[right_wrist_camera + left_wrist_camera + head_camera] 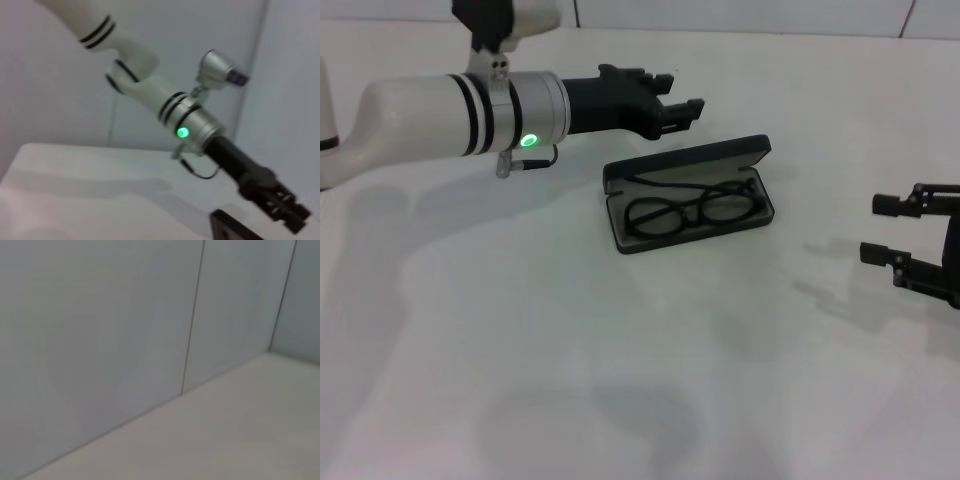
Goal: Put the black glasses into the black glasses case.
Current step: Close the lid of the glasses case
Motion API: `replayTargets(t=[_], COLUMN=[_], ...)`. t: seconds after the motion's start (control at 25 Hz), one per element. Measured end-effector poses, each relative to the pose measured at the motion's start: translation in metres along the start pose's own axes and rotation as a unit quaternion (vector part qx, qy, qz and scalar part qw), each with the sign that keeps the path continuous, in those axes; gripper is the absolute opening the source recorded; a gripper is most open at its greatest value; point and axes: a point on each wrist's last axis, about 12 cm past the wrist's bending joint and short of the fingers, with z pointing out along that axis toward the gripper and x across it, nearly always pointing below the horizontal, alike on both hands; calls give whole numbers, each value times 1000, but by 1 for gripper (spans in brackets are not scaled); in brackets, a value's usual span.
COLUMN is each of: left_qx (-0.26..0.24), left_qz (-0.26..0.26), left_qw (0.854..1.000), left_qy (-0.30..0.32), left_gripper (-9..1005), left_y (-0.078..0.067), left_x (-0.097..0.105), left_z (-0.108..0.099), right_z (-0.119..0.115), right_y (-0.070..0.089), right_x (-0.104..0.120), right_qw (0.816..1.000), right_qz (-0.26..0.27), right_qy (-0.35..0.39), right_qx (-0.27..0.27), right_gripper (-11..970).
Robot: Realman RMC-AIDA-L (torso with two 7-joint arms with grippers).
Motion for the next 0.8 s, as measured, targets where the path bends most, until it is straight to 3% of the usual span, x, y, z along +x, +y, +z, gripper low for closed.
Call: replayTargets(t=[0.12, 0.36, 0.6, 0.8], left_qx=[-7, 25, 71, 79], left_qz=[5, 20, 53, 66], left_qw=[1000, 998, 995, 994], left_qy=[27, 50, 50, 43], left_gripper=[562, 562, 563, 563], left_y=[1, -10, -28, -36], left_x=[2, 8, 19, 37], left_z=[3, 8, 10, 6], right_z=[-2, -2, -3, 2], right_y=[2, 2, -1, -5], right_x=[6, 9, 10, 10], right_qw=[1000, 1000, 1000, 999], right_qz=[8, 5, 3, 0], right_qy=[0, -1, 8, 13], right_qx=[11, 16, 26, 31], right_gripper=[375, 548, 548, 551])
